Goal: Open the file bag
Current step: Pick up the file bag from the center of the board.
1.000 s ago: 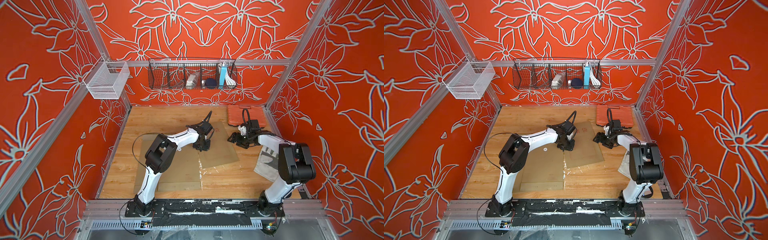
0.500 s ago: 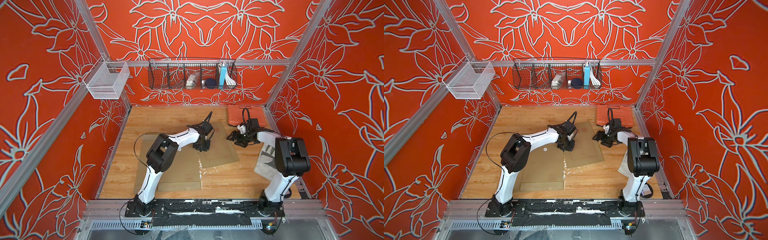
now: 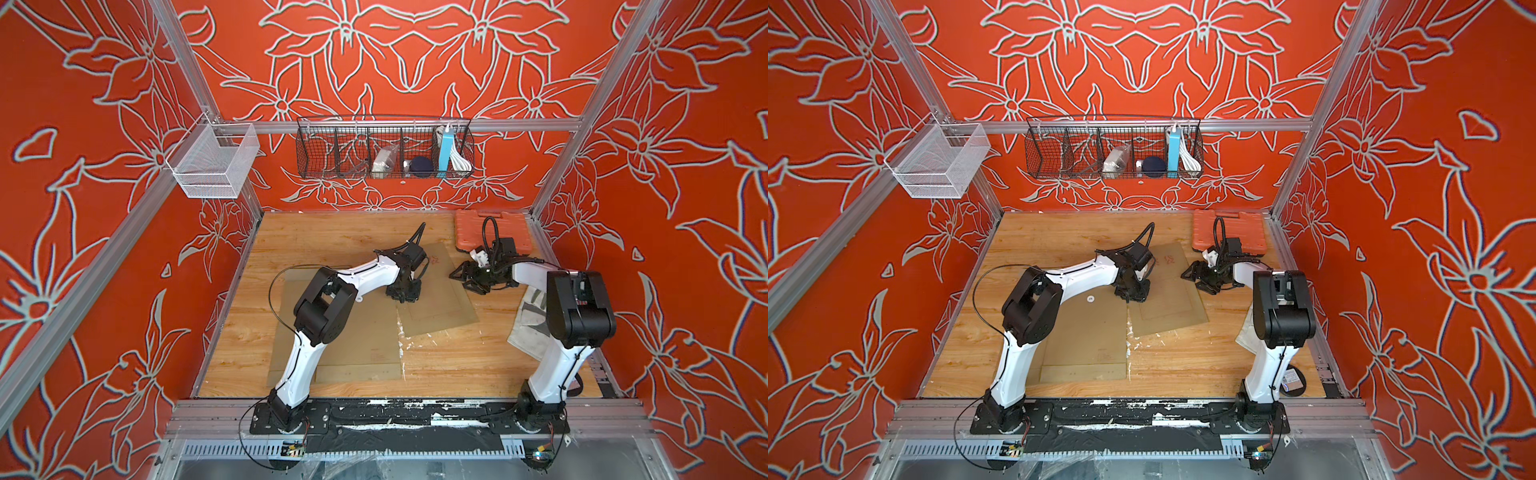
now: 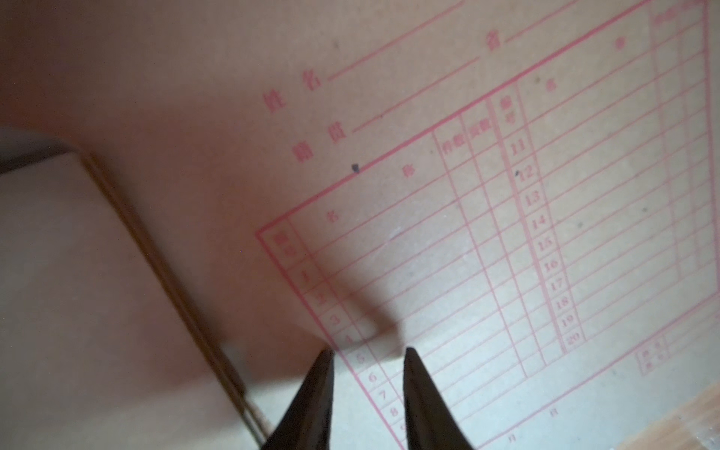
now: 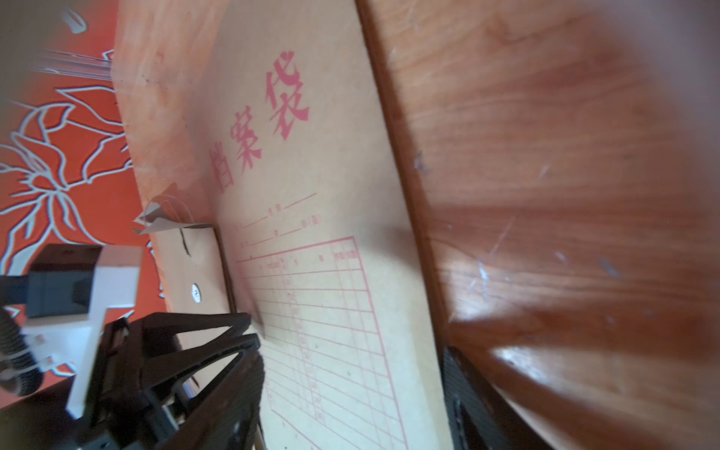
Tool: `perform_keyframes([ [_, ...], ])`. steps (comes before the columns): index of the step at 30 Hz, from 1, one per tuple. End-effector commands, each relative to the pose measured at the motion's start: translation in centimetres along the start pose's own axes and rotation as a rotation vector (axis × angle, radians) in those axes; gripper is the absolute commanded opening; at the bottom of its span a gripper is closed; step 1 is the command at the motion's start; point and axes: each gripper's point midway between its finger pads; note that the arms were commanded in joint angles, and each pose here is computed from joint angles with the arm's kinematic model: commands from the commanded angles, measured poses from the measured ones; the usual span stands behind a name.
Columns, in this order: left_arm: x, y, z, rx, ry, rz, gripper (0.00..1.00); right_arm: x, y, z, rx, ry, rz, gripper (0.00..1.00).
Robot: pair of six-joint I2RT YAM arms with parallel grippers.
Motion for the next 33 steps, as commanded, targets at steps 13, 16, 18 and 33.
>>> perform_keyframes([
  [13, -3.0, -1.5, 1.3, -0.004, 0.043, 0.081, 0.33, -0.5, -0.5, 0.0, -0.014, 0.04, 0.026, 0.54],
  [16, -3.2, -1.5, 1.3, -0.004, 0.045, 0.087, 0.33, -0.7, -1.1, -0.7, -0.018, 0.01, 0.055, 0.52],
  [18, -3.3, -1.5, 1.2, -0.004, 0.043, 0.088, 0.33, -0.8, -1.4, -1.1, -0.018, -0.005, 0.066, 0.49],
  [33, -3.0, -1.3, 0.7, -0.004, 0.019, 0.084, 0.32, -0.4, -2.5, -2.4, -0.007, -0.09, 0.095, 0.06],
])
Point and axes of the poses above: each gripper's point midway between its finger pads, its own x axis back along the fingers, its own z axis along the line the jaws close on, y = z × x, and after that the axes turned 13 degrees about x, right-handed
